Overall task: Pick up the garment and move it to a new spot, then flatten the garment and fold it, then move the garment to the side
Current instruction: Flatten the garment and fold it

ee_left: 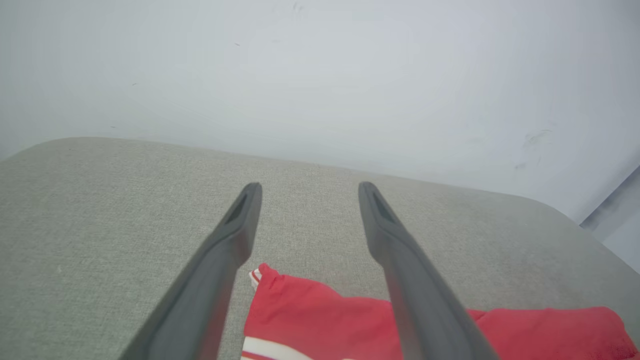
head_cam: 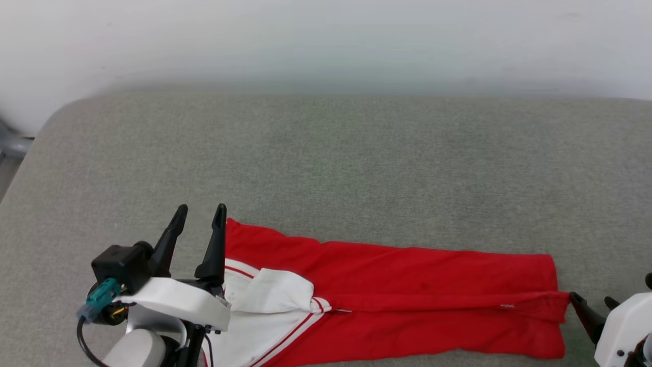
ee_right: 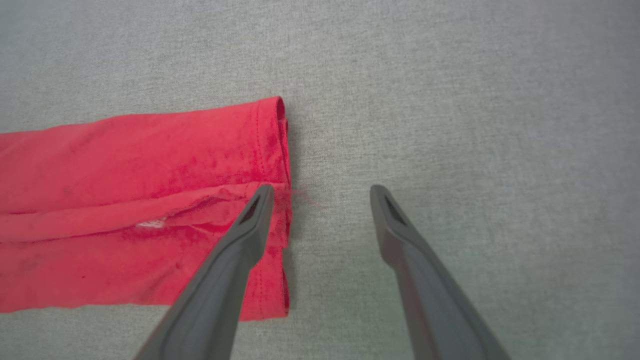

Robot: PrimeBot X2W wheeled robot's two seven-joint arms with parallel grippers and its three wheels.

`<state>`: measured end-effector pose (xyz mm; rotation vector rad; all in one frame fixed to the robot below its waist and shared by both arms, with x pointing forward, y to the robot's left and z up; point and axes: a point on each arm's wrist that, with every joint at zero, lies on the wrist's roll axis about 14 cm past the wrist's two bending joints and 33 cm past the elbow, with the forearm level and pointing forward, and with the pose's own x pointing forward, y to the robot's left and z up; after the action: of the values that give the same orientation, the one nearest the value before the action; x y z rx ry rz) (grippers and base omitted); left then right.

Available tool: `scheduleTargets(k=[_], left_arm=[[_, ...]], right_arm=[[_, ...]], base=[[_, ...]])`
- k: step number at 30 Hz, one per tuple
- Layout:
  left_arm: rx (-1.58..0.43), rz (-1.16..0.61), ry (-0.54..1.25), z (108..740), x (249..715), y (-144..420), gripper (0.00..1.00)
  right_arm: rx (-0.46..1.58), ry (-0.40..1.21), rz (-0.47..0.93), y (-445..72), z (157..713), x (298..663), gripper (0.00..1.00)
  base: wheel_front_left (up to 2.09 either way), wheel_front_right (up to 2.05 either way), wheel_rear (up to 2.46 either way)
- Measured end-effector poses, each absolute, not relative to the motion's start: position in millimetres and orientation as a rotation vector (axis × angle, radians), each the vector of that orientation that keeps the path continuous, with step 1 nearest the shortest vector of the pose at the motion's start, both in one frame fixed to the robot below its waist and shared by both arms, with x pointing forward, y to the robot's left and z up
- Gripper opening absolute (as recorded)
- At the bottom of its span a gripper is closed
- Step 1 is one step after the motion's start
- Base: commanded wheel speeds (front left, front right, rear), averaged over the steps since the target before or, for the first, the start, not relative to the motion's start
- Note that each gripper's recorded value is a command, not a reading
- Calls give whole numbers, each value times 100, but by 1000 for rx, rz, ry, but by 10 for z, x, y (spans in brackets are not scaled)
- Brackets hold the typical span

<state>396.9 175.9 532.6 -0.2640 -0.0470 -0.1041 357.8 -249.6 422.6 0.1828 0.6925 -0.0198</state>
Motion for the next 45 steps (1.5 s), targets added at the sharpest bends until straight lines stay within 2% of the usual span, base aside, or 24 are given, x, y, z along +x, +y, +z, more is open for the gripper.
scheduleTargets(k=[7,14,15,16,17,22,28,40,44,45], left_arm=[[-236,-72,-102,5370,3926,1839,100],[-215,-67,-98,5292,3919,1859,100],[-211,-67,-94,5275,3920,1860,100],[-207,-68,-92,5263,3919,1865,100],[-205,-66,-91,5254,3920,1872,100],[-183,-70,-84,5221,3900,1869,100],[-151,-84,-80,5207,3845,1829,100],[-154,-137,-92,5264,3879,1628,100],[-152,-142,-88,5252,3893,1608,100],[-152,-146,-87,5249,3892,1595,100]], right_arm=[[191,827,47,-2252,3921,3654,100],[221,994,112,-1995,3575,3564,100],[225,1003,117,-1978,3557,3571,78],[233,1012,121,-1962,3540,3572,45],[239,1017,123,-1955,3533,3575,0],[262,983,150,-1869,3624,3646,0],[249,886,116,-2051,3887,3712,0],[280,774,-184,-3135,4313,3550,0],[366,794,-174,-3050,4296,3536,0],[504,800,-102,-2787,4310,3582,0]], base=[[0,0,0],[0,0,0],[0,0,0],[0,0,0],[0,0,0],[0,0,0],[0,0,0],[0,0,0],[0,0,0],[0,0,0]])
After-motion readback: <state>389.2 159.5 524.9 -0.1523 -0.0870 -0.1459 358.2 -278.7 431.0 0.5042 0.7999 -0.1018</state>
